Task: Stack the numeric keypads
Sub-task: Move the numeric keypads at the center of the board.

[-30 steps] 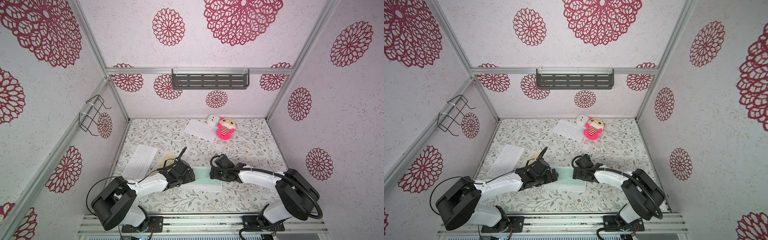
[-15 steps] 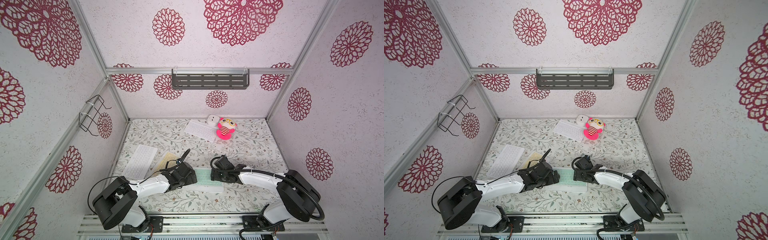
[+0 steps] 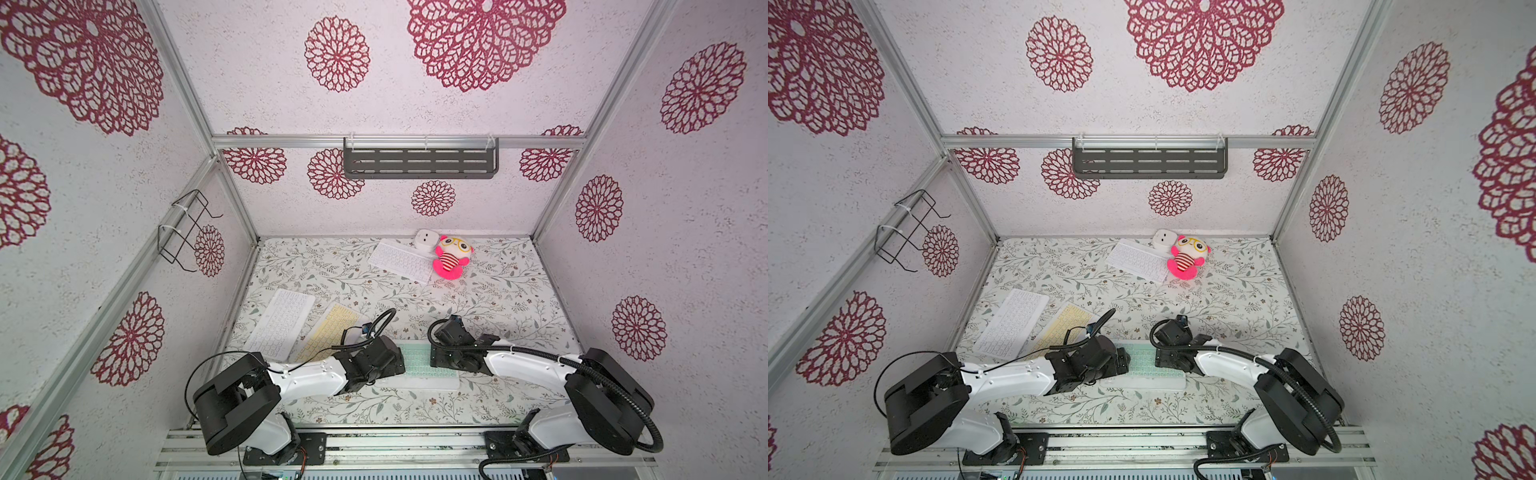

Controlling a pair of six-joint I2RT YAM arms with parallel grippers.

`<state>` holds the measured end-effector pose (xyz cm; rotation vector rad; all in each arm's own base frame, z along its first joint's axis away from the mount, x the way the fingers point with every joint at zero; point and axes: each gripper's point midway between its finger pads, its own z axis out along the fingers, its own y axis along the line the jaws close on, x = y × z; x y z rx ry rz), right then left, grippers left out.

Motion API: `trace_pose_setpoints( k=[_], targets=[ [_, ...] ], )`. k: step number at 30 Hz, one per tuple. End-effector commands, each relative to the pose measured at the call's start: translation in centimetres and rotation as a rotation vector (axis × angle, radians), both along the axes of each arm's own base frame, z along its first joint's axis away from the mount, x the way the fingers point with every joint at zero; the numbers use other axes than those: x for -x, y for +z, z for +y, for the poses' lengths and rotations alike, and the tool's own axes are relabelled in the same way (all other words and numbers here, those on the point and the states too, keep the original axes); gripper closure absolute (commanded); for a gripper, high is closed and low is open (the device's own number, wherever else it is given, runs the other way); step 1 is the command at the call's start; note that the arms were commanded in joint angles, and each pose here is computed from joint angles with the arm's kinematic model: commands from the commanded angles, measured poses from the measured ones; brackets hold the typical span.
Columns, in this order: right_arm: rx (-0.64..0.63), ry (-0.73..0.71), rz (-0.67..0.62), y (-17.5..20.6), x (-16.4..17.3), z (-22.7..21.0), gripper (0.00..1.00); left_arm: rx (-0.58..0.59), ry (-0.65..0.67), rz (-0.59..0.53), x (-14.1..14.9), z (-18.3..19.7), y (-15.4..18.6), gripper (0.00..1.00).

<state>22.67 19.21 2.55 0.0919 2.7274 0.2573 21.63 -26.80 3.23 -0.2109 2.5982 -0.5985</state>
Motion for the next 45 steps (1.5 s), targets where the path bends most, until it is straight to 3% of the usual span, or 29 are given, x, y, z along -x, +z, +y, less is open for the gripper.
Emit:
trace_pose_setpoints(
  k=[1, 24, 32, 38, 45],
  targets=[
    [-0.090, 0.057, 0.072, -0.1, 2.2, 2.1, 0.19, 0.082, -0.061, 0.147, 3.3, -2.2, -1.3, 0.03],
    [-0.050, 0.001, -0.006, 1.3, 2.4, 0.1, 0.17, -0.042, 0.012, 0.087, 2.1, 0.2, 0.3, 0.03],
    [0.000, -0.009, -0.063, 2.5, 0.1, -0.4, 0.15, -0.124, 0.110, 0.015, 1.2, 4.7, 3.1, 0.03],
    [0.046, -0.019, -0.117, 4.1, -2.2, -1.4, 0.15, -0.157, 0.257, 0.012, 1.0, 9.9, 4.1, 0.03],
    [0.047, 0.219, -0.253, 7.7, -8.4, 4.4, 0.16, -0.241, 0.588, 0.097, 2.7, 18.8, 2.8, 0.03]
  ],
)
